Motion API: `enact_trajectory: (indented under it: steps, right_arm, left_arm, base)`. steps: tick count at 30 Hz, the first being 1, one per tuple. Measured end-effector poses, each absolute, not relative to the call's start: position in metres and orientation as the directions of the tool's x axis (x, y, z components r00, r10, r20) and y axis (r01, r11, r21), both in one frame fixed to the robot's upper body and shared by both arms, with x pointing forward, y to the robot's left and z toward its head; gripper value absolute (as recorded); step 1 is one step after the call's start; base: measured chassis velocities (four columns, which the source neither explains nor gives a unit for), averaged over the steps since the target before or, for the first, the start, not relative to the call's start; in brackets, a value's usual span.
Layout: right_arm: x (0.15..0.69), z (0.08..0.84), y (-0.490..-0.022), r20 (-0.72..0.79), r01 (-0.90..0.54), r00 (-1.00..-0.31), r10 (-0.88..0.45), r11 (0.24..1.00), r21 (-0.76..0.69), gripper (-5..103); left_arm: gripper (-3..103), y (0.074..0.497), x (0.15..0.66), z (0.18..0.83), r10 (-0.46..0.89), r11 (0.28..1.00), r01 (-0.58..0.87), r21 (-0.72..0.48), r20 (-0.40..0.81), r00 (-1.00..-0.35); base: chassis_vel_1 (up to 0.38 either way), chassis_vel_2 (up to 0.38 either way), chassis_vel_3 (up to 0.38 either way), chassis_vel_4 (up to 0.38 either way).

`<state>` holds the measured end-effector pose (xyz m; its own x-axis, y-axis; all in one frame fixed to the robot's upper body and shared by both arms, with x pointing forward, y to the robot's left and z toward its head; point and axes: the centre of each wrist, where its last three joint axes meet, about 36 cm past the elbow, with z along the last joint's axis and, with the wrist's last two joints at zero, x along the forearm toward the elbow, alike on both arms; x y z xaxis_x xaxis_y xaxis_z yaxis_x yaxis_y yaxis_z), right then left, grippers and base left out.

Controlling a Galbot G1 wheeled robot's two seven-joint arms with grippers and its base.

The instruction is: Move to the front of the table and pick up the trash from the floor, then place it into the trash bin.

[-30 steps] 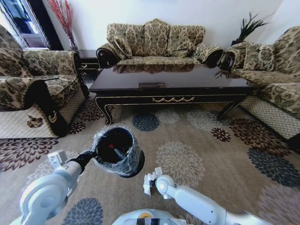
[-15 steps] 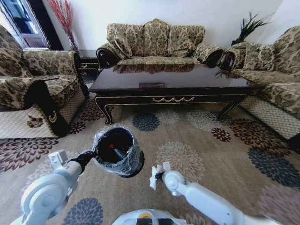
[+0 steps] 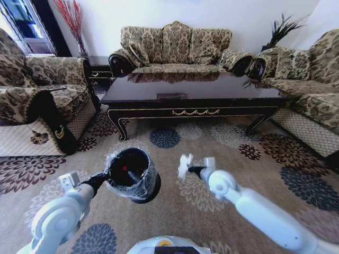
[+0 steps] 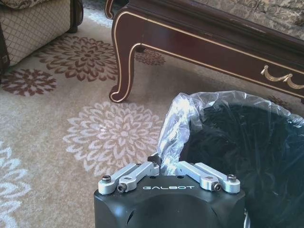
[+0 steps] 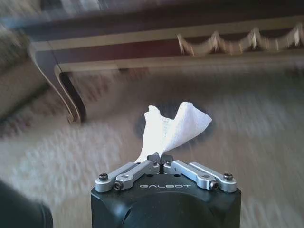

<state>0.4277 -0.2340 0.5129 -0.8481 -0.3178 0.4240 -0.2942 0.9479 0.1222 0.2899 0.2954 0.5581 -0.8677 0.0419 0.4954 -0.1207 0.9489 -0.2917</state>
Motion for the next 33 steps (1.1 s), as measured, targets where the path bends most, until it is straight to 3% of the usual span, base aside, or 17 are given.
enact_trajectory:
  steps: [6, 11, 15, 16, 20, 33]
  right_arm:
    - [0.437, 0.531, -0.242, 0.224, -0.405, -0.876, -0.426, 0.904, 0.137, 0]
    - [0.439, 0.546, -0.232, 0.008, -0.554, -0.825, -0.566, 0.81, 0.193, 0]
    - [0.437, 0.547, -0.212, -0.143, -0.688, -0.725, -0.674, 0.695, 0.209, 0]
    - [0.437, 0.547, -0.212, -0.143, -0.688, -0.725, -0.674, 0.695, 0.209, 0]
    - [0.437, 0.538, -0.181, -0.222, -0.789, -0.615, -0.757, 0.589, 0.174, 0]
    - [0.435, 0.504, -0.13, -0.212, -0.919, -0.394, -0.894, 0.383, 0.093, 0]
  left_arm:
    - [4, 0.296, 0.291, 0.554, 0.035, 0.949, -0.13, -0.287, 0.503, -0.863]
    - [4, 0.297, 0.293, 0.551, 0.033, 0.948, -0.134, -0.289, 0.51, -0.86]
    - [4, 0.295, 0.294, 0.55, 0.039, 0.946, -0.133, -0.296, 0.511, -0.859]
    - [4, 0.295, 0.294, 0.55, 0.039, 0.946, -0.133, -0.296, 0.511, -0.859]
    - [4, 0.293, 0.294, 0.549, 0.047, 0.943, -0.131, -0.306, 0.512, -0.858]
    - [4, 0.294, 0.298, 0.546, 0.043, 0.941, -0.138, -0.308, 0.514, -0.857]
  base:
    - [0.0, 0.0, 0.0, 0.0]
    - [0.0, 0.0, 0.0, 0.0]
    - [0.0, 0.0, 0.0, 0.0]
    - [0.0, 0.0, 0.0, 0.0]
    - [0.0, 0.0, 0.0, 0.0]
    - [0.0, 0.0, 0.0, 0.0]
